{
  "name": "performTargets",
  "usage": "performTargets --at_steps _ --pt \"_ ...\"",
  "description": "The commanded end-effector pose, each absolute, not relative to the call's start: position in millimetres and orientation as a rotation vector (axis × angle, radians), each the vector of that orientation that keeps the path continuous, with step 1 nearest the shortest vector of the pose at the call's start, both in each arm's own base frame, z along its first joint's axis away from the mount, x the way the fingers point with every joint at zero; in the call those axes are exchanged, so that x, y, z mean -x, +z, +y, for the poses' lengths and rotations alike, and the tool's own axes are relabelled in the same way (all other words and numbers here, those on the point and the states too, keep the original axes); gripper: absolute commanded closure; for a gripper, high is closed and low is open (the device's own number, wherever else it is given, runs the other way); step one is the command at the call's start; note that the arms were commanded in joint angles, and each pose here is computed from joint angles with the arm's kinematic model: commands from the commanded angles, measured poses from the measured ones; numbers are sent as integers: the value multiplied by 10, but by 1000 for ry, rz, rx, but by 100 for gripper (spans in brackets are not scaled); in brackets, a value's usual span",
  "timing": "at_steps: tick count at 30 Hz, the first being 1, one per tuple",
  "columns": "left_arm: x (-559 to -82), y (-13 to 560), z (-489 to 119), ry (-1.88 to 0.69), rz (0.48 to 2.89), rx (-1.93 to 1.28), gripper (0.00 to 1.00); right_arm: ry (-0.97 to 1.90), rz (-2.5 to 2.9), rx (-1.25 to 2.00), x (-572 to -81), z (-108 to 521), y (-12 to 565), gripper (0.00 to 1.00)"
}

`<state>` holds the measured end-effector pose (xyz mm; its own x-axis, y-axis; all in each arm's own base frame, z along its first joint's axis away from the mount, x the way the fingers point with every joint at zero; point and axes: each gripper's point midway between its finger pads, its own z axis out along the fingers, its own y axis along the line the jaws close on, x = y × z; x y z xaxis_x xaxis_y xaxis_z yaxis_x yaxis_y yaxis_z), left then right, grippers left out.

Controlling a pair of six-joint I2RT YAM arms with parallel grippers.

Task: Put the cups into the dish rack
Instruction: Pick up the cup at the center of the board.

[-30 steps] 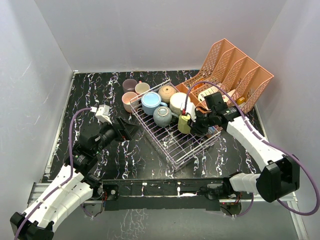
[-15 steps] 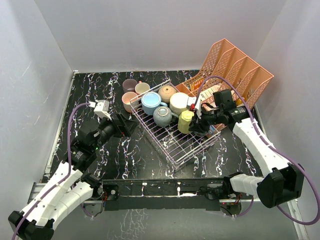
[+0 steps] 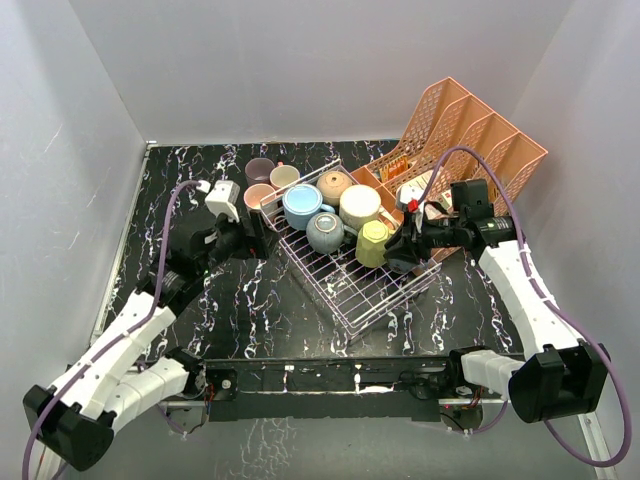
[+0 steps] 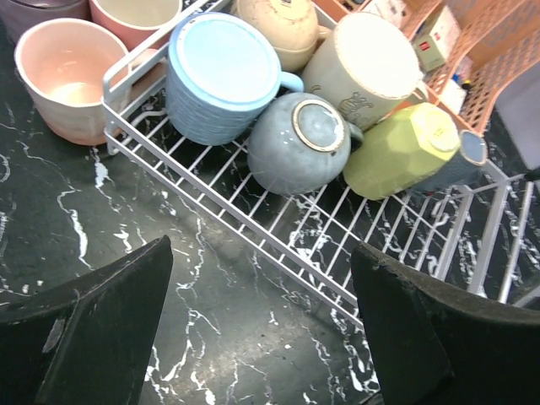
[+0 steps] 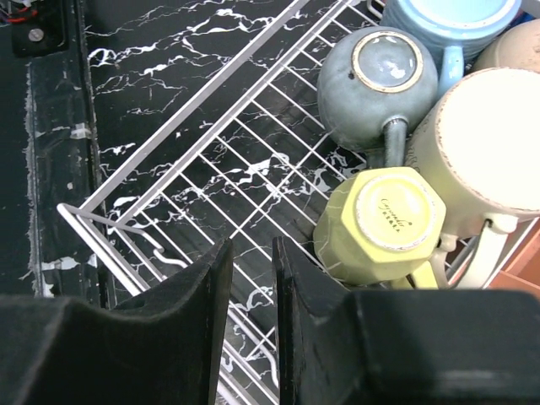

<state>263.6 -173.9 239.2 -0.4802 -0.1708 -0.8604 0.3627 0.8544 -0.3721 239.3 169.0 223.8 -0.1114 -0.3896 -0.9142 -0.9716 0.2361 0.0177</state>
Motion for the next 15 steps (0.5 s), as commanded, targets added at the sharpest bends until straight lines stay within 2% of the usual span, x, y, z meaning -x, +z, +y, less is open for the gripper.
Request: performTargets --at_steps 1,9,15 --pt "-2782 2445 -1618 -483 1993 -203 15 883 1538 1300 -2346 1735 2383 71" --pt "-3151 2354 -1581 -313 2076 -280 15 931 1487 1279 -2325 1700 2340 71" --pt "-3514 2267 -1533 -281 2132 -278 16 945 1469 1185 -2406 1502 2320 71"
